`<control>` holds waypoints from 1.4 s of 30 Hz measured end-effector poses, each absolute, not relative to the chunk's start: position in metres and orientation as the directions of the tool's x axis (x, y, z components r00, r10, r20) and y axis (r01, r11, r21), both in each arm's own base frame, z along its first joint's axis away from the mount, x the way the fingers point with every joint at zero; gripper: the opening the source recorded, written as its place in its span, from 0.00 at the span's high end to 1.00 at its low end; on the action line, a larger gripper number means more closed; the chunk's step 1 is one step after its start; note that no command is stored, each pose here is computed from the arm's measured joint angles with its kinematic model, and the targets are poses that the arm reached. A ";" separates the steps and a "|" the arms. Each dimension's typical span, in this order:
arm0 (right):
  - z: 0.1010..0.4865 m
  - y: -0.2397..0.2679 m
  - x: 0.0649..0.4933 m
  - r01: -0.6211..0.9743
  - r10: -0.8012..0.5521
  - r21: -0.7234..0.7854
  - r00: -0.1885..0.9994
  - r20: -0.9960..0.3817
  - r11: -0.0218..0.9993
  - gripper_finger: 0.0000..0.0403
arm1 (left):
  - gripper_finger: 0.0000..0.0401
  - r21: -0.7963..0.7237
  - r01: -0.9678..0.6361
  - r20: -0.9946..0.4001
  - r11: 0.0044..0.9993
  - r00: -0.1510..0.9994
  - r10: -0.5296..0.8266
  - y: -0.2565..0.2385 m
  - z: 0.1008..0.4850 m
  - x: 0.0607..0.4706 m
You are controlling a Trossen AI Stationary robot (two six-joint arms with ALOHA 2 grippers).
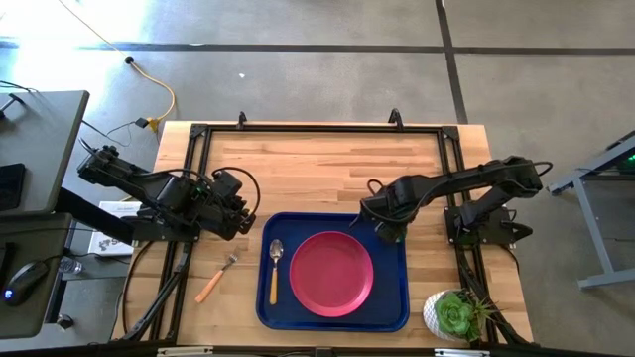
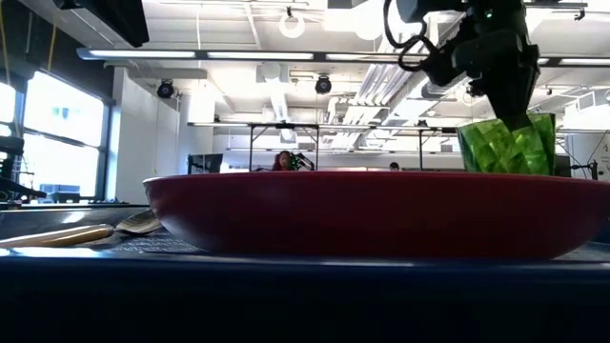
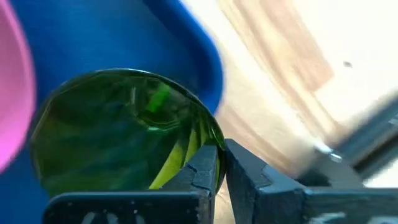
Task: Pick and place plate/cup/fork/spoon on tray
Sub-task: Adjust the green cup on the blue tray
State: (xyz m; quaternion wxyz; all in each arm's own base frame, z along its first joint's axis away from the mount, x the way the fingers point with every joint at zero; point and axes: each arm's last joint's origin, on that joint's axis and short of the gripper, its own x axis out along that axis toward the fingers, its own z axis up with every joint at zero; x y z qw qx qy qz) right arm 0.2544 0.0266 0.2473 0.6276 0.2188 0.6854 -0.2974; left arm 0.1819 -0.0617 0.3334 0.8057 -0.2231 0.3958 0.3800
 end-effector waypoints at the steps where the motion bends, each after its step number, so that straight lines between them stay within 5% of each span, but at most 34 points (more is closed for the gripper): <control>1: 0.249 0.027 0.255 0.674 -0.077 -0.131 -0.110 -0.991 0.727 0.95 | 0.83 -0.059 -0.789 -0.807 0.612 0.398 0.436 -0.062 0.333 0.182; 42: 0.250 0.030 0.265 0.738 -0.008 -0.039 -0.046 -0.999 0.674 0.98 | 0.83 -0.058 -0.789 -0.806 0.612 0.398 0.437 -0.062 0.333 0.182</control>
